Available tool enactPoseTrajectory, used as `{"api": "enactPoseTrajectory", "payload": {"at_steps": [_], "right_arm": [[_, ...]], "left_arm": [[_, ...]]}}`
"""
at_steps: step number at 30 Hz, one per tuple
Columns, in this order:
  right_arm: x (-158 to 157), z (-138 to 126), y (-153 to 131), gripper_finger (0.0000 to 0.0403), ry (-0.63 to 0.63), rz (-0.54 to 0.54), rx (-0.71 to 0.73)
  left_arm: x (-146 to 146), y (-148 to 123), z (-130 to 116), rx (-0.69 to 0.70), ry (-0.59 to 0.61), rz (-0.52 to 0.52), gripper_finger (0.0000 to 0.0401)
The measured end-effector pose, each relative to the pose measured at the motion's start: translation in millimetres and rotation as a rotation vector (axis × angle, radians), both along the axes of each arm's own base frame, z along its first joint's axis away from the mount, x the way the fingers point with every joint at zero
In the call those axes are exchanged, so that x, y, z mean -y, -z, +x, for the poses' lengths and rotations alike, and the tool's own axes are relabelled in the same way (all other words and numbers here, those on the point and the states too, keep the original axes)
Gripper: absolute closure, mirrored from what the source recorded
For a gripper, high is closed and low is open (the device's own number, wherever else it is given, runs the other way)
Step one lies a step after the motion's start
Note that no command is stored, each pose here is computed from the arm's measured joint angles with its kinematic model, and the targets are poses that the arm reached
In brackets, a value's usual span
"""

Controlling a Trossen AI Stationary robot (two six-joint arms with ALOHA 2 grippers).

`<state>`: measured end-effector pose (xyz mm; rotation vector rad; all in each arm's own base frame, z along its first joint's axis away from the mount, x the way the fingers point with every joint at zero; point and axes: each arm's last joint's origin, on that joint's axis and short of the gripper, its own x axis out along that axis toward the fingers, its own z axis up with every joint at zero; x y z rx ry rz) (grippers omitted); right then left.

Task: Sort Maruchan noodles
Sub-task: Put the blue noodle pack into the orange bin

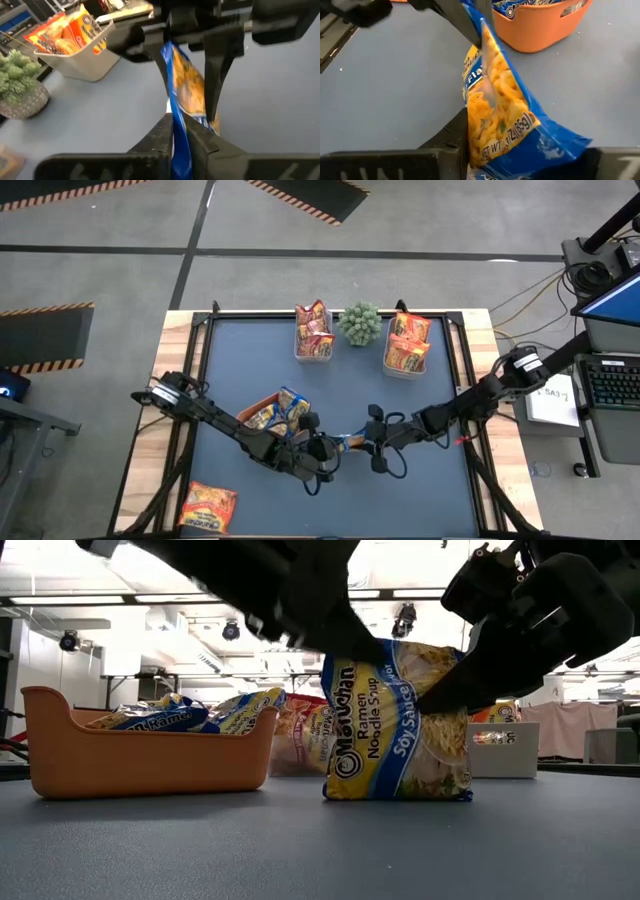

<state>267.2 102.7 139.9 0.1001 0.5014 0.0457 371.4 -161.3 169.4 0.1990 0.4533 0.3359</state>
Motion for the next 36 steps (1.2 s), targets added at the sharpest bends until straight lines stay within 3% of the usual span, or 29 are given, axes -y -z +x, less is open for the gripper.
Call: {"api": "enactPoseTrajectory", "payload": {"at_steps": [7,10,15,21,26,31,36], "right_arm": [[0,0,-1,0.0302,0.007,0.045,-0.005],[-1,1,-2,0.0302,0.017,0.064,-0.005],[-4,12,-16,0.0302,0.030,0.089,0.045],[-8,35,-48,0.0302,0.074,0.170,0.153],[-8,64,-66,0.0302,0.172,0.228,0.217],[-14,104,-71,0.0302,0.286,0.219,0.278],[-23,148,-77,0.0297,0.382,0.204,0.351]], "left_arm": [[9,-30,-13,-0.019,0.067,0.071,0.0303],[13,-47,-29,-0.053,0.084,0.120,0.0265],[19,-74,-68,-0.077,0.001,0.203,0.0227],[21,-102,-112,-0.008,-0.117,0.219,0.0223],[16,-127,-138,0.099,-0.206,0.294,0.0232],[2,-148,-156,0.205,-0.346,0.391,0.0239],[-18,-170,-173,0.244,-0.388,0.363,0.0244]]}}
